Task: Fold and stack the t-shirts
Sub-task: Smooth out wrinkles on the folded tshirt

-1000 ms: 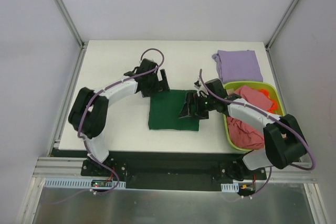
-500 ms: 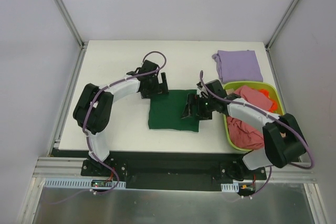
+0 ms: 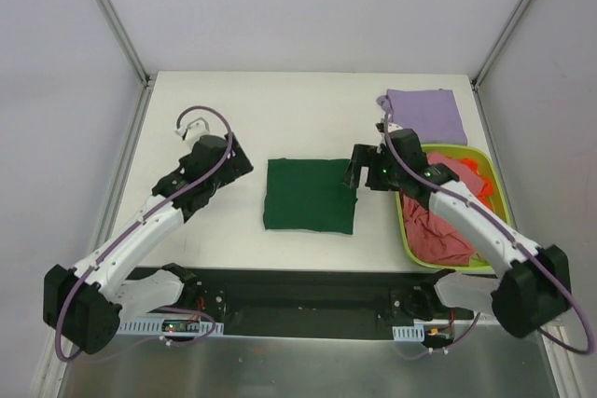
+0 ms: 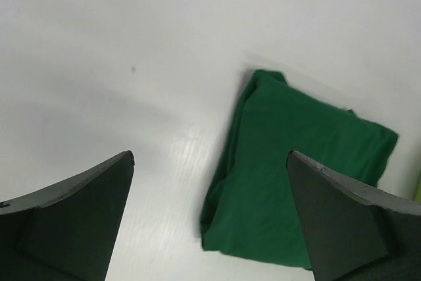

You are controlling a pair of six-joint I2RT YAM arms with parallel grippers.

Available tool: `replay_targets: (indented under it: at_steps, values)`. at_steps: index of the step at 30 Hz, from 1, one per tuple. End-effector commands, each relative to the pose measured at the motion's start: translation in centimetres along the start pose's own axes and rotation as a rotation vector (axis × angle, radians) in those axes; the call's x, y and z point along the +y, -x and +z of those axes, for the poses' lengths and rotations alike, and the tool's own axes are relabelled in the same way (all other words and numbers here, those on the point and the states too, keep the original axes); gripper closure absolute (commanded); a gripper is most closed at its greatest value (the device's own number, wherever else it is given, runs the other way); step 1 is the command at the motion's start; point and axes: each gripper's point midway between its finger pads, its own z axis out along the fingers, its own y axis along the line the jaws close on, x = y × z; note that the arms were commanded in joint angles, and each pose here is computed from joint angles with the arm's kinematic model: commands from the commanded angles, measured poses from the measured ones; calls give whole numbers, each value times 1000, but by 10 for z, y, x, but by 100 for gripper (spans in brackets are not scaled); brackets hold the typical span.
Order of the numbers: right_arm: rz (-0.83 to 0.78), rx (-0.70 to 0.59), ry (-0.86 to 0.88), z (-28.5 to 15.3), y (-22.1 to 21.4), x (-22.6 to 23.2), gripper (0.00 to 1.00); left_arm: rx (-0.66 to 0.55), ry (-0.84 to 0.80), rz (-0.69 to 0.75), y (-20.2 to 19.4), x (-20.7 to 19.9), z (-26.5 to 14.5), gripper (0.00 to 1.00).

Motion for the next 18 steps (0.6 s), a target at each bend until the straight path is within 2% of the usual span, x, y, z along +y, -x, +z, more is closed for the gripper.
replay_targets:
  at_steps: [1, 5, 10, 15, 18]
  values:
    - [8, 110, -162, 23, -3, -24, 4, 16, 110, -62, -33, 50, -11, 1]
    - [61, 181, -187, 58, -12, -28, 4, -13, 164, -52, -43, 76, -13, 1]
    - [120, 246, -277, 91, -26, -44, 4, 27, 156, -28, -53, 76, -12, 1]
    - [152, 312, -247, 112, -48, -38, 1, 49, 169, -11, -57, 77, -8, 1]
    - [152, 337, -244, 116, -59, -35, 7, 50, 187, -11, -59, 81, -6, 1]
